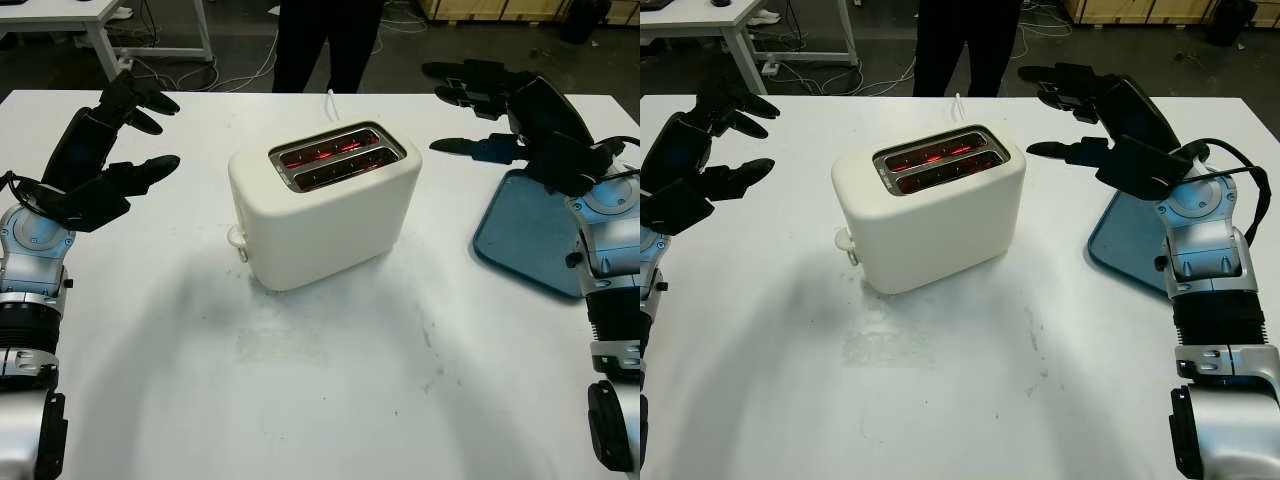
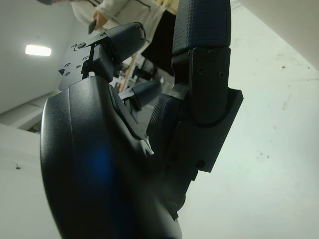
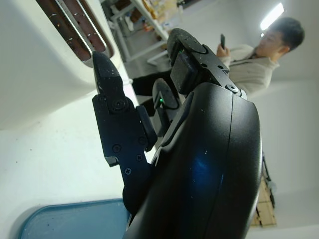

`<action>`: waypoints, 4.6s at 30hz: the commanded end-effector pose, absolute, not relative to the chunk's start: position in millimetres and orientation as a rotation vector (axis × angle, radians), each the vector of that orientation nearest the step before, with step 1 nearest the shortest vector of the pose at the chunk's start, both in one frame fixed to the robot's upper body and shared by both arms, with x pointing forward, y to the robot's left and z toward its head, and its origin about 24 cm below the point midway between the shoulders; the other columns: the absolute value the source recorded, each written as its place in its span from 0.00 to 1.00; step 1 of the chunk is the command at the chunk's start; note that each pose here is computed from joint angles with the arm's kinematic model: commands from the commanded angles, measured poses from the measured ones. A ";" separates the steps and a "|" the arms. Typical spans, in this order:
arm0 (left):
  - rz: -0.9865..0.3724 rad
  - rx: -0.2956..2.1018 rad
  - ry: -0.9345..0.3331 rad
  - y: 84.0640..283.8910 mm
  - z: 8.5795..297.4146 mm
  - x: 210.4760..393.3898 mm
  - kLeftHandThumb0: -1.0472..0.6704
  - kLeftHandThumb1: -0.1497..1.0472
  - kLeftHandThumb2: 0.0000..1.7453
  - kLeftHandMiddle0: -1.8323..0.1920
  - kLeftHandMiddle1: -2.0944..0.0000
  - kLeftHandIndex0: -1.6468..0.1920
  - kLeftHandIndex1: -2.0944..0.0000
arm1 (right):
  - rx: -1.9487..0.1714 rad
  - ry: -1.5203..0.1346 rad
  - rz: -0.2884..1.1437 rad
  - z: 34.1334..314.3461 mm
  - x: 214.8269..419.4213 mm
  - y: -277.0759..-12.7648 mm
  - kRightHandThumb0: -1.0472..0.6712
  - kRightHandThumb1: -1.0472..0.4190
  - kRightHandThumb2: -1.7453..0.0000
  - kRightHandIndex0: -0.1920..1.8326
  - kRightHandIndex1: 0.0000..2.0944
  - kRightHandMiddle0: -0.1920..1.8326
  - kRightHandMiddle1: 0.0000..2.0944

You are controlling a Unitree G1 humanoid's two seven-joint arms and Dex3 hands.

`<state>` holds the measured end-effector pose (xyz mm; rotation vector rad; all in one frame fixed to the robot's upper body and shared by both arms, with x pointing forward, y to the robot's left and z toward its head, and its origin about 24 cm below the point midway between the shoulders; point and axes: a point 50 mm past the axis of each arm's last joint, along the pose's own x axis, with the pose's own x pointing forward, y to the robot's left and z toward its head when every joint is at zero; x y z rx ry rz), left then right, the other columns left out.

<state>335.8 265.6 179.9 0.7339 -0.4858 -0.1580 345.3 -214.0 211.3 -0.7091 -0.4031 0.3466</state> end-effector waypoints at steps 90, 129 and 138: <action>-0.158 0.763 -0.487 266.5 182.0 336.2 0.00 0.89 0.23 0.91 0.26 0.90 0.33 | -1.197 -0.683 0.665 271.2 370.2 -113.6 0.32 0.28 0.99 0.59 0.15 0.56 0.06; -0.165 0.735 -0.489 266.3 176.6 335.1 0.00 0.89 0.21 0.91 0.27 0.90 0.34 | -1.449 -0.514 0.735 224.1 382.8 -103.0 0.43 0.24 1.00 0.50 0.38 0.61 0.01; -0.165 0.750 -0.485 266.3 178.1 335.0 0.00 0.89 0.22 0.91 0.26 0.90 0.33 | -1.545 -0.580 0.747 215.5 379.4 -101.0 0.28 0.16 0.99 0.59 0.75 0.56 0.56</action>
